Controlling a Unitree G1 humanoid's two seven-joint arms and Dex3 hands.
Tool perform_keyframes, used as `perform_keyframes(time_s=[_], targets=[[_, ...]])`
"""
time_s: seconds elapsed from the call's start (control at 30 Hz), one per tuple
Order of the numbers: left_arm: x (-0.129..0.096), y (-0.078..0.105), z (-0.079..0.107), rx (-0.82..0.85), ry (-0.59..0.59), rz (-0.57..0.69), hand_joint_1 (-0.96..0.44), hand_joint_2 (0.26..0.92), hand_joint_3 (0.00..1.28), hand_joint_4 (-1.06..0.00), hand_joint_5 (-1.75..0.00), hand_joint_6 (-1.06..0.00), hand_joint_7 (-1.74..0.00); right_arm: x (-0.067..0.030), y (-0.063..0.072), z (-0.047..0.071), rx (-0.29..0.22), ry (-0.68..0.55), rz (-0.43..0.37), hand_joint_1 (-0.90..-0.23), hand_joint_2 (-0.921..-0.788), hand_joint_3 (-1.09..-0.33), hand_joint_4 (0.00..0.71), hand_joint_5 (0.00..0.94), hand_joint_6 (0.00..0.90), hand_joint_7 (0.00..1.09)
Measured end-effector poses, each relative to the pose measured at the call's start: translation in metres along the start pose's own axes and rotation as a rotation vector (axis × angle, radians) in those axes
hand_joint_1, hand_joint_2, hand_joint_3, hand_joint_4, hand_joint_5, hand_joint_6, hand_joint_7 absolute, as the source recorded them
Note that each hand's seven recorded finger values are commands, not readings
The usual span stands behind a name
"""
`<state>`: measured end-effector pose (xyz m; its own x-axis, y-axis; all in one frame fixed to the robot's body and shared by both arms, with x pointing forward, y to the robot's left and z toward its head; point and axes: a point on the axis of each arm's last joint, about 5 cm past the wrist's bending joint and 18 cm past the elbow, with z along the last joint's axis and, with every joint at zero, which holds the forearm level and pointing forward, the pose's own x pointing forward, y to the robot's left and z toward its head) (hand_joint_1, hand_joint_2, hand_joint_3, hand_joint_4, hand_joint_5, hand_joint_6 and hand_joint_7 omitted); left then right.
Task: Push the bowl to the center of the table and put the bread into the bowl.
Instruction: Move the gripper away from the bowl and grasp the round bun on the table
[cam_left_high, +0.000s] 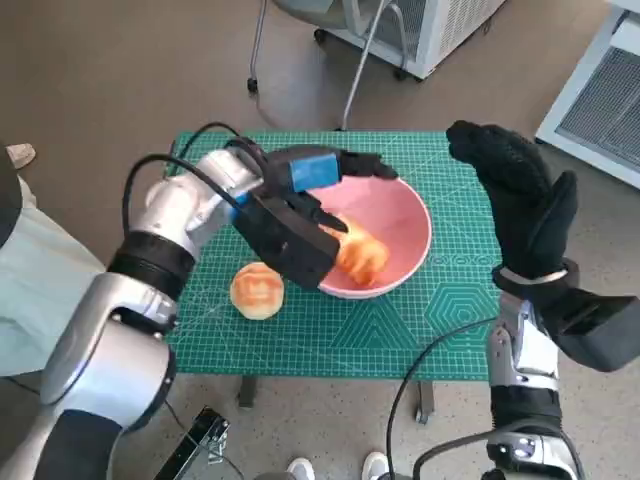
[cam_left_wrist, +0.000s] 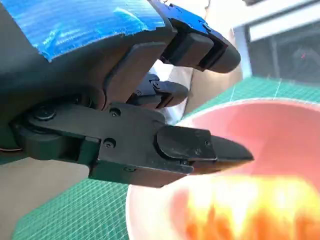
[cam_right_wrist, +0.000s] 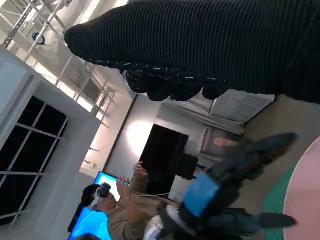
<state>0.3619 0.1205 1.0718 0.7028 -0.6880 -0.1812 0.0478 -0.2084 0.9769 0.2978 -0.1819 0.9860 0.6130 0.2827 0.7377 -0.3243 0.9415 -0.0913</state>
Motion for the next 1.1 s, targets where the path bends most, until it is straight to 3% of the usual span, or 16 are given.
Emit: perform_keyframes(time_s=[0.3,0.63,0.8,1.1], targets=[[-0.027,0.003,-0.018,-0.029,-0.028,0.042,-0.36,0.831,0.0,-0.4,-0.07,-0.35,-0.29,-0.0001,0.002,-0.001,0.014,0.006,0.0,-0.654,-0.921,-0.733,0.368,0.052,0.021,0.84],[-0.08,-0.004,-0.043,-0.002,0.034,0.043,-0.3,0.81,0.0,-0.47,-0.03,-0.46,-0.22,-0.0017,0.005,-0.003,0.03,0.012,-0.006,-0.653,-0.921,-0.724,0.375,0.056,0.029,0.84],[-0.106,-0.013,-0.047,0.013,0.045,0.02,-0.3,0.796,0.0,-0.5,-0.01,-0.51,-0.16,-0.0023,0.005,-0.003,0.033,0.013,-0.007,-0.653,-0.921,-0.724,0.376,0.057,0.029,0.84],[-0.131,-0.032,-0.041,0.04,0.035,-0.066,-0.35,0.776,0.0,-0.52,-0.01,-0.54,-0.13,-0.0028,0.006,-0.005,0.034,0.022,-0.003,-0.649,-0.921,-0.742,0.362,0.051,0.002,0.8]])
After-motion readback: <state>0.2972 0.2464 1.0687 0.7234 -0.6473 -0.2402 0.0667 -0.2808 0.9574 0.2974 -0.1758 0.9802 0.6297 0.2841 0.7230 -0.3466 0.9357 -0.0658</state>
